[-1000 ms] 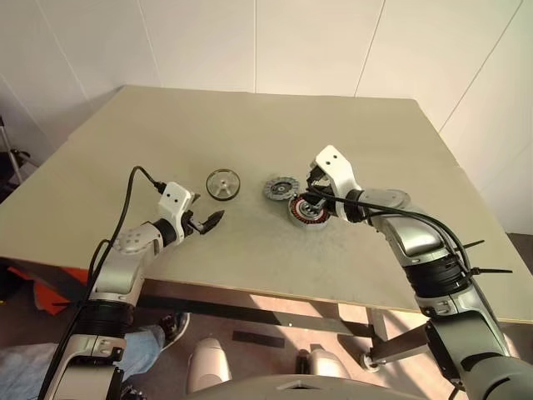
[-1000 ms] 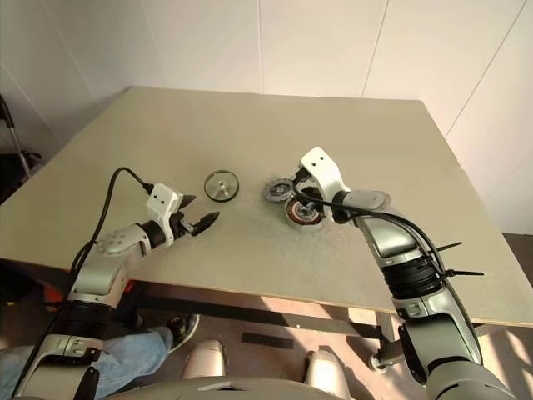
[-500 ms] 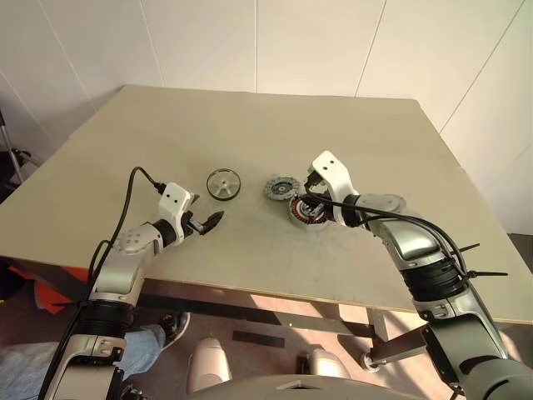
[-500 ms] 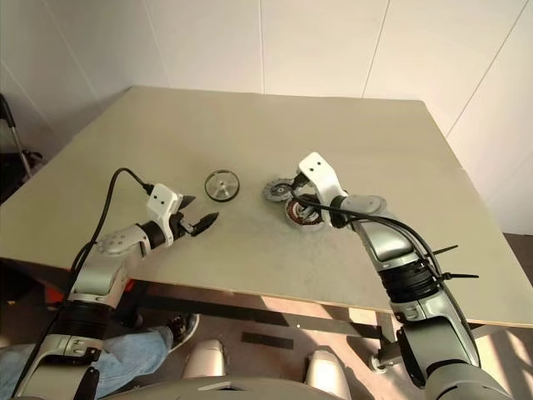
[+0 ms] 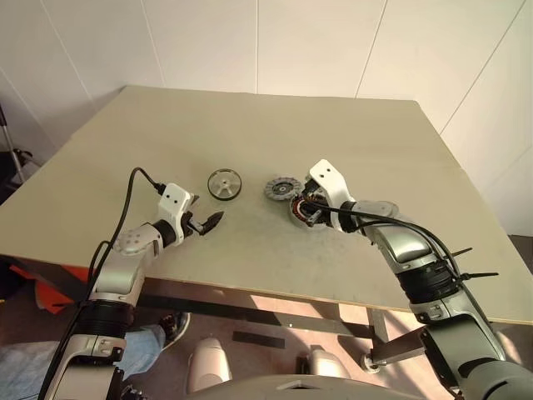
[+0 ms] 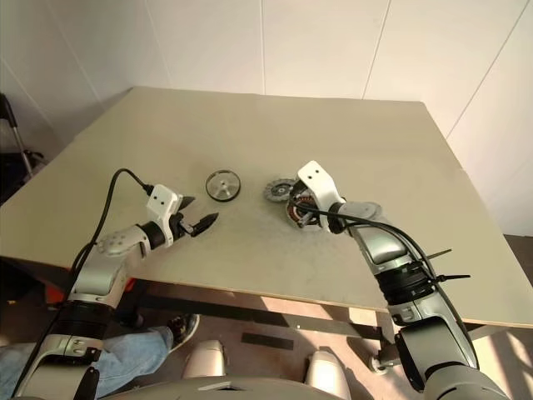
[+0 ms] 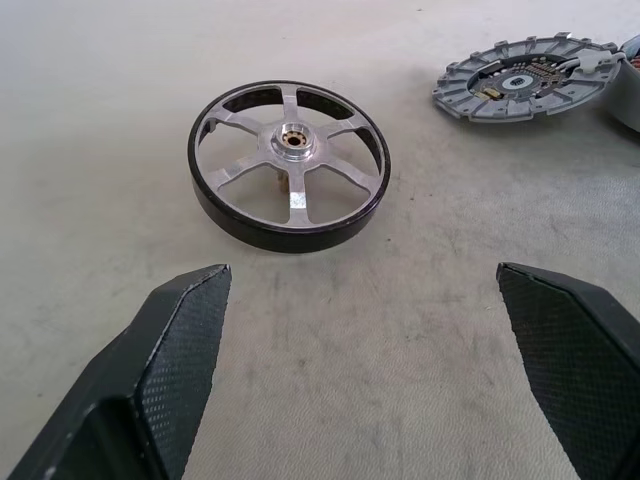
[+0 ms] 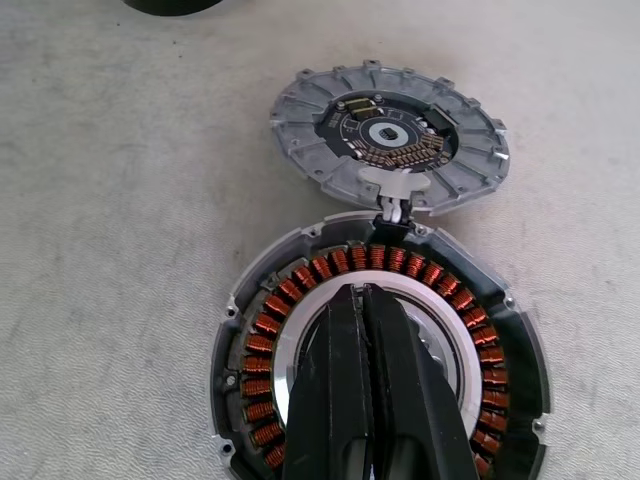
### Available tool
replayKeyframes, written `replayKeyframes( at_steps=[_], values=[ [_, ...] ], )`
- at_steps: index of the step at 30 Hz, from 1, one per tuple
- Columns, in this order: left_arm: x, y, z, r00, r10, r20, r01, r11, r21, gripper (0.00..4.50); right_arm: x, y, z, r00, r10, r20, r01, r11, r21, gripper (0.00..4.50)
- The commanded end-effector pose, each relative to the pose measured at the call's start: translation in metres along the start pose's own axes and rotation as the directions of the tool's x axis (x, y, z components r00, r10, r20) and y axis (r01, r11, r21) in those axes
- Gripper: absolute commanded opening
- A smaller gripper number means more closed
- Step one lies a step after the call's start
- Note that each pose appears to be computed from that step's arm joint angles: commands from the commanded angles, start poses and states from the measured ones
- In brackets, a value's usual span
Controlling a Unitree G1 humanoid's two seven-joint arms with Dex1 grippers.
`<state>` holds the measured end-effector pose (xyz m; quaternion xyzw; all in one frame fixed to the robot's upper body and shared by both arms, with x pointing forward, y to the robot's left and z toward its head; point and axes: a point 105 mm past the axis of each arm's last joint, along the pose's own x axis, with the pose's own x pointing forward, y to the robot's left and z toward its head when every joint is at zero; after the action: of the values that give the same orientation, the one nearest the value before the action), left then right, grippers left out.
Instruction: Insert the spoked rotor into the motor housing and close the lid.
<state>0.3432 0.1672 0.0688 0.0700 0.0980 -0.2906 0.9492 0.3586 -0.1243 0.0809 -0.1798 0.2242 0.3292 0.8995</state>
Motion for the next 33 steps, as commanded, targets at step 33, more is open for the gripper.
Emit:
replayKeyframes(
  at_steps=[33],
  values=[
    [0.0,0.008,0.012,0.999,0.012,0.035,-0.014,0.999,0.041,4.5,0.004,-0.003,-0.028,0.997,-0.027,-0.065,0.031,0.998,0.053,0.02]
  ],
)
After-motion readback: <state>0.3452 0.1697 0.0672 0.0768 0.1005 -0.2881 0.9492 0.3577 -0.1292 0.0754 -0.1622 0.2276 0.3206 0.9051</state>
